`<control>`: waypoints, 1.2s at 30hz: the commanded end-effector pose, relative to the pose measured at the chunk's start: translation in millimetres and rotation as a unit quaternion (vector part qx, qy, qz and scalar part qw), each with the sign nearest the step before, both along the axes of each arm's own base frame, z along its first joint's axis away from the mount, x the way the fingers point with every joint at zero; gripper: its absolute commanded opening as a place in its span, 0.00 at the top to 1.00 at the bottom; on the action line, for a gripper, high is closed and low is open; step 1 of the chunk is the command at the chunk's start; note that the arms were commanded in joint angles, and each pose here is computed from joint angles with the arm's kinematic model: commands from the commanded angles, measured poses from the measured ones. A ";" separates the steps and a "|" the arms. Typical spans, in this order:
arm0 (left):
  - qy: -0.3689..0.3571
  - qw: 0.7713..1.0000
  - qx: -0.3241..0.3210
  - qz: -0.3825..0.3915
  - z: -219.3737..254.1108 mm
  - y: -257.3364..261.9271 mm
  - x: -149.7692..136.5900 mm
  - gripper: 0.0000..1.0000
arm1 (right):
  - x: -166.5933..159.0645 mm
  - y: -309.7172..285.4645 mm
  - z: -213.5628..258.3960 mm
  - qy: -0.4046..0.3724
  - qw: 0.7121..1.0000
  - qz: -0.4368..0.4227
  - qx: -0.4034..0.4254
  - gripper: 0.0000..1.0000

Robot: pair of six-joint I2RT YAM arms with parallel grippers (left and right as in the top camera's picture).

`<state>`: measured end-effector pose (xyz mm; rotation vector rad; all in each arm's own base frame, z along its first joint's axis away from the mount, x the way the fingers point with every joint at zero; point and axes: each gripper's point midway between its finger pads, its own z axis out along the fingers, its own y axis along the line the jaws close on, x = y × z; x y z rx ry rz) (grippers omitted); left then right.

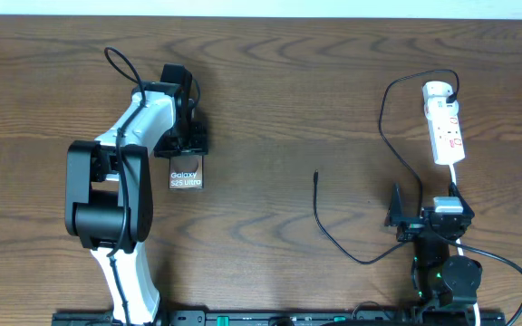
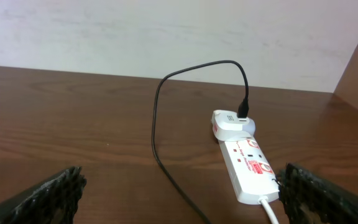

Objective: Plug charger to phone and switch on socket
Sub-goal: 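Close the left gripper on the phone's top edge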

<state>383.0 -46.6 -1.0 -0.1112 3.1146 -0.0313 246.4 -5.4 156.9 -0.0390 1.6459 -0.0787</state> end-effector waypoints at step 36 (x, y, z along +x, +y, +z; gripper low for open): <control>-0.059 0.998 0.000 -0.004 43.6 0.6 16.6 0.93 | -0.2 3.2 -0.4 0.000 1.000 0.006 -0.005 0.01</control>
